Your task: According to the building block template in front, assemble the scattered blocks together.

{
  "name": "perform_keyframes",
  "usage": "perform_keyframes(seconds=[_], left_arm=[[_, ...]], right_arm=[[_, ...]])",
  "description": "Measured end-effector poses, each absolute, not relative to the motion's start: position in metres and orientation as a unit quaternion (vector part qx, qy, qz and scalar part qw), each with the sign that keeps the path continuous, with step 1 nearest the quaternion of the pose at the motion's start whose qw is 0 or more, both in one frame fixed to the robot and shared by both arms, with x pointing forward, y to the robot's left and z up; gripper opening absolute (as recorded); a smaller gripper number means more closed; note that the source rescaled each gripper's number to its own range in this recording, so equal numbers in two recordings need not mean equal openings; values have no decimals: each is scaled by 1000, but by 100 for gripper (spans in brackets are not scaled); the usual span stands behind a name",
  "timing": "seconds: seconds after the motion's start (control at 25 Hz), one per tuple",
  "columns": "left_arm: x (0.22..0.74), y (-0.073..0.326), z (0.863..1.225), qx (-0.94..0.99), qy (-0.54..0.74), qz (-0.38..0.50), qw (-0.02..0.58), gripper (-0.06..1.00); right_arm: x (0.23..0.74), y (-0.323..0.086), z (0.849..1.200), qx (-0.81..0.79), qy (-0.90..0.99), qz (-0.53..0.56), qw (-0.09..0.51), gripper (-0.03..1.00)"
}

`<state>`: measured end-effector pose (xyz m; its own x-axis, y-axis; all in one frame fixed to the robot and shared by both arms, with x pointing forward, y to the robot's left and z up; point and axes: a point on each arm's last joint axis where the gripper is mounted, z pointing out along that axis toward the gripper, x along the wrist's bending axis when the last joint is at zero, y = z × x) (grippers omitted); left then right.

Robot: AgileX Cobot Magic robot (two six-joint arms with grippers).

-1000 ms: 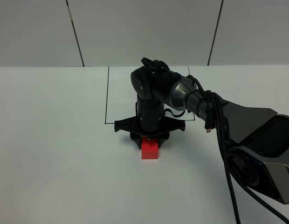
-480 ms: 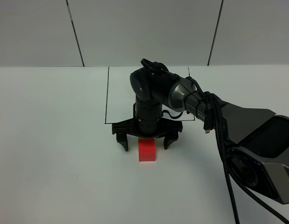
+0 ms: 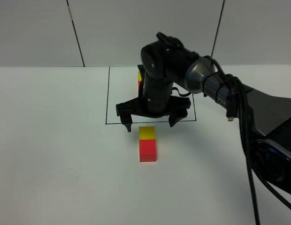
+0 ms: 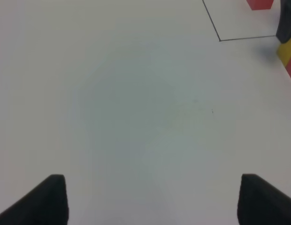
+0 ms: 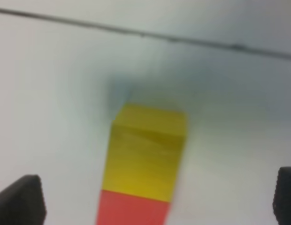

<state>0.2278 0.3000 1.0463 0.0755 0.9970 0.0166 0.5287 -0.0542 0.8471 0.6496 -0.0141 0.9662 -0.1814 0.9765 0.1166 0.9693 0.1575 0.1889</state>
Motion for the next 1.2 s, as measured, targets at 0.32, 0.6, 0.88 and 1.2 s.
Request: perform_keyframes(seconds=[0.32, 0.6, 0.88, 1.2], left_arm=[[228, 300, 1046, 644, 592, 334, 350, 72], [228, 300, 1046, 644, 592, 334, 350, 72], [228, 300, 1046, 644, 592, 334, 350, 72], [228, 300, 1046, 644, 592, 334, 350, 72]], right_arm=[[694, -111, 1006, 641, 753, 132, 68, 100], [709, -215, 1044, 699, 692, 144, 105, 100], [698, -258, 1085, 713, 666, 170, 139, 100], [665, -267, 1124, 698, 672, 175, 172, 98]])
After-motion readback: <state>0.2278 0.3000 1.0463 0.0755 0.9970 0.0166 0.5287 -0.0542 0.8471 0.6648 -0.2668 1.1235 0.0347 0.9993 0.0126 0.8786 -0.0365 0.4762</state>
